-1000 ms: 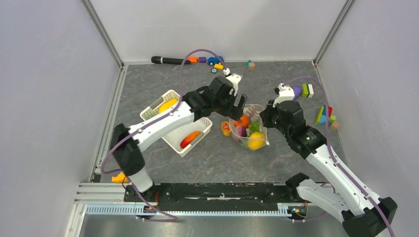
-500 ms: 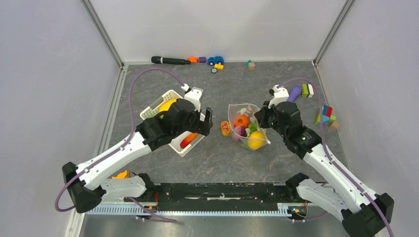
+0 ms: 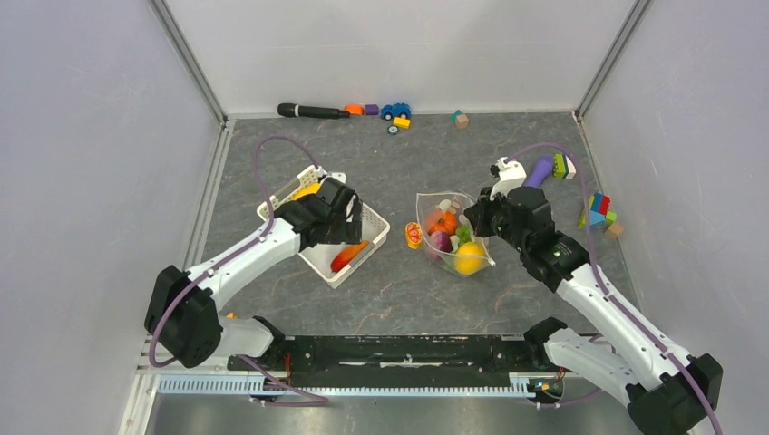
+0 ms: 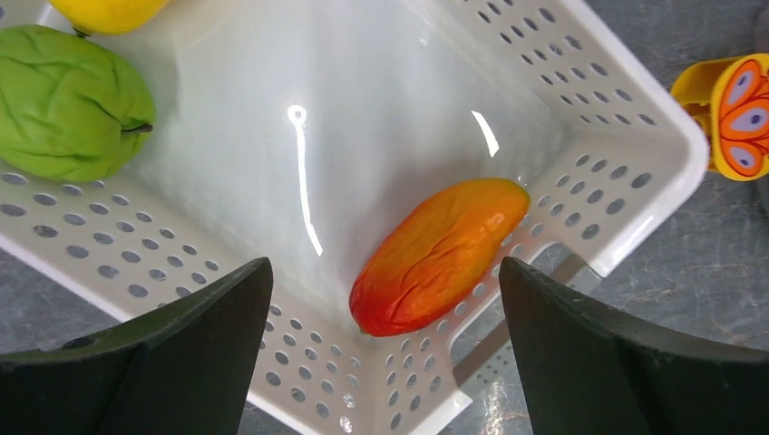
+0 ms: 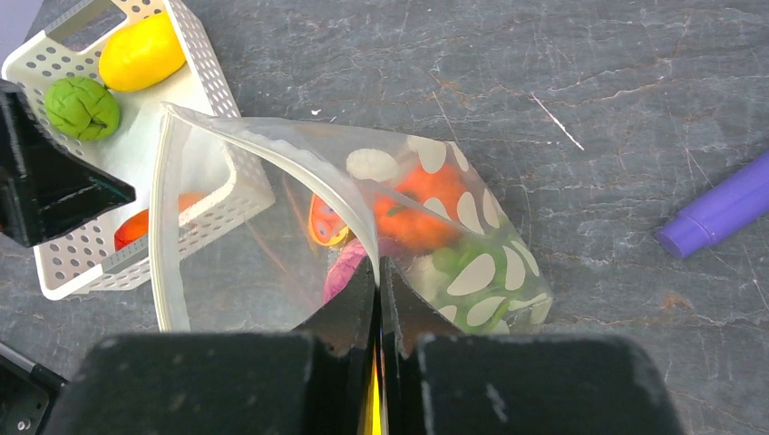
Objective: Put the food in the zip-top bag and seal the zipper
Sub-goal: Pick up the fake fruit from the bin.
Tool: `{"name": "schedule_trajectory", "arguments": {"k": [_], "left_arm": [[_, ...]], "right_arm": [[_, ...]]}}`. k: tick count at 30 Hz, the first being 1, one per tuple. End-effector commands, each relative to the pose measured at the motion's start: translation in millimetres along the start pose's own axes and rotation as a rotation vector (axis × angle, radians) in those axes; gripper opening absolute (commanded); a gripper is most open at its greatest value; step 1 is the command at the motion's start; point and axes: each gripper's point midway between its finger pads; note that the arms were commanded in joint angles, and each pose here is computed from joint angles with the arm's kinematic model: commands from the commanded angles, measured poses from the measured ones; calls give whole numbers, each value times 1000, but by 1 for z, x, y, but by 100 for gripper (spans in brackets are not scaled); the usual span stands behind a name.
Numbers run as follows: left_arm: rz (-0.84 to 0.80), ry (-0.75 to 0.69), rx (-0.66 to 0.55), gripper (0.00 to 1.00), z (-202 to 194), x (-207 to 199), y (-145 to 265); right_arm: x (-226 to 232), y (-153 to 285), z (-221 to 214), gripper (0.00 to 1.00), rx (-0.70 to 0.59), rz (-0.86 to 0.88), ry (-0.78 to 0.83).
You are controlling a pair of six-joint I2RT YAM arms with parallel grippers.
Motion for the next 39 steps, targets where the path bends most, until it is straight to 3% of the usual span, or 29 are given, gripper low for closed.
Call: {"name": "schedule_trajectory", "arguments": {"k": [1, 10, 20, 29, 34, 39], "left_arm": [[-94, 47, 41, 100, -9, -16, -22], [-168, 19, 150, 100, -29, -27, -53], [-96, 27, 209, 96, -42, -14, -69], [-93, 107, 209, 91, -42, -12, -53], [-100, 137, 221, 81, -48, -13, -50], [-125, 148, 248, 61, -54, -19, -52]], "right_arm": [[7, -3, 3, 6, -12, 45, 24], [11, -10, -4, 5, 30, 68, 33], [6, -10, -2, 4, 22, 43, 35], [2, -9, 1, 3, 10, 18, 35], [1, -8, 0, 3, 11, 14, 35], [-1, -9, 0, 3, 12, 6, 32]]}}
Point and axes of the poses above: each gripper's point midway between its finger pads, its own y axis back along the fingers, its own x axis along the line the jaws close on, z = x × y, and after that the axes turned 7 degrees about -y, right-handed
